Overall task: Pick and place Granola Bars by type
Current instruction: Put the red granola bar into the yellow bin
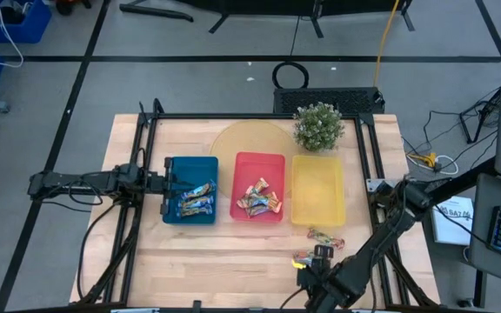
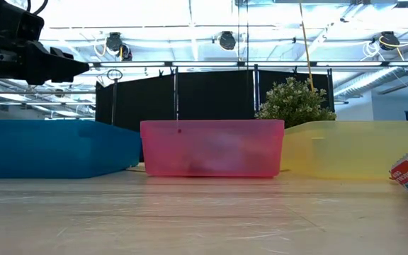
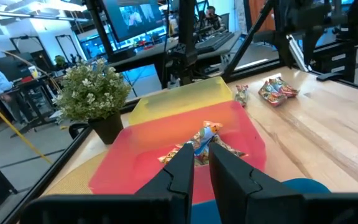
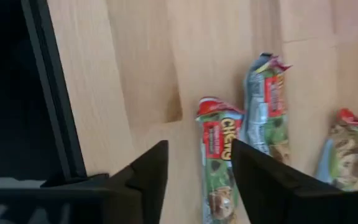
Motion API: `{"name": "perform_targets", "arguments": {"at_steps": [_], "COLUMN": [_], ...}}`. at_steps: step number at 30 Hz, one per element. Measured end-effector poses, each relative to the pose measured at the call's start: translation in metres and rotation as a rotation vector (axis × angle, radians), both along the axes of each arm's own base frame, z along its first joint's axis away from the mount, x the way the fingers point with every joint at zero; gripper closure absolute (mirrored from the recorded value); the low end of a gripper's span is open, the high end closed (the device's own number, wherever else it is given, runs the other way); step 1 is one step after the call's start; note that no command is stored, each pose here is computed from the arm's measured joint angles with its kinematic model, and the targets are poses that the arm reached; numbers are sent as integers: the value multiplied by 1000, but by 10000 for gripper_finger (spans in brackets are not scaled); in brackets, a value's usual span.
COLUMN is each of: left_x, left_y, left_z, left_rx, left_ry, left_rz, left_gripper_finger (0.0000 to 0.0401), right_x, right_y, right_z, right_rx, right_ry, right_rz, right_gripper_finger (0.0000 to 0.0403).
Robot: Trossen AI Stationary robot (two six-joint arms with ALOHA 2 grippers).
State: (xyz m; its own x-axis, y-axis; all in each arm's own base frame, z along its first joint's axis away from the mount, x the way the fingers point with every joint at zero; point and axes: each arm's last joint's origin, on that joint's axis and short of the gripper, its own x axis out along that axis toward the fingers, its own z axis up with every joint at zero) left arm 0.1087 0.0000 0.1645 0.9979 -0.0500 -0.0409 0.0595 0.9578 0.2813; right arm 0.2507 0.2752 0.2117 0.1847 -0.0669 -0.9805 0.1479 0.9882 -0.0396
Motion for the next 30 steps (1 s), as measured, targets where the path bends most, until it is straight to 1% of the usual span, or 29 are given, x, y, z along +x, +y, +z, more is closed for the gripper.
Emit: {"name": "perform_targets", "arguments": {"at_steps": [5, 9, 15, 20, 25, 30], "left_x": [0, 0, 0, 0, 0, 0], "left_y": [0, 0, 0, 0, 0, 0], "left_z": [0, 0, 0, 0, 0, 0], "left_rx": [-2, -8, -8, -8, -8, -8], "left_ry": [1, 2, 3, 3, 3, 3], "left_rz": [0, 0, 0, 0, 0, 0], "left_gripper_finger": [343, 343, 343, 343, 343, 343], "right_x": [0, -3, -10, -16, -19, -23], "right_y": [1, -3, -10, -13, -15, -20], "right_z": [-13, -25, -41, -58, -73, -84], "right_rx": [-35, -23, -44, 4, 66, 63], "right_ry": [35, 90, 127, 183, 167, 168], "right_rz": [9, -4, -76, -103, -97, -86], "right_gripper_finger": [213, 212, 217, 214, 219, 233]}}
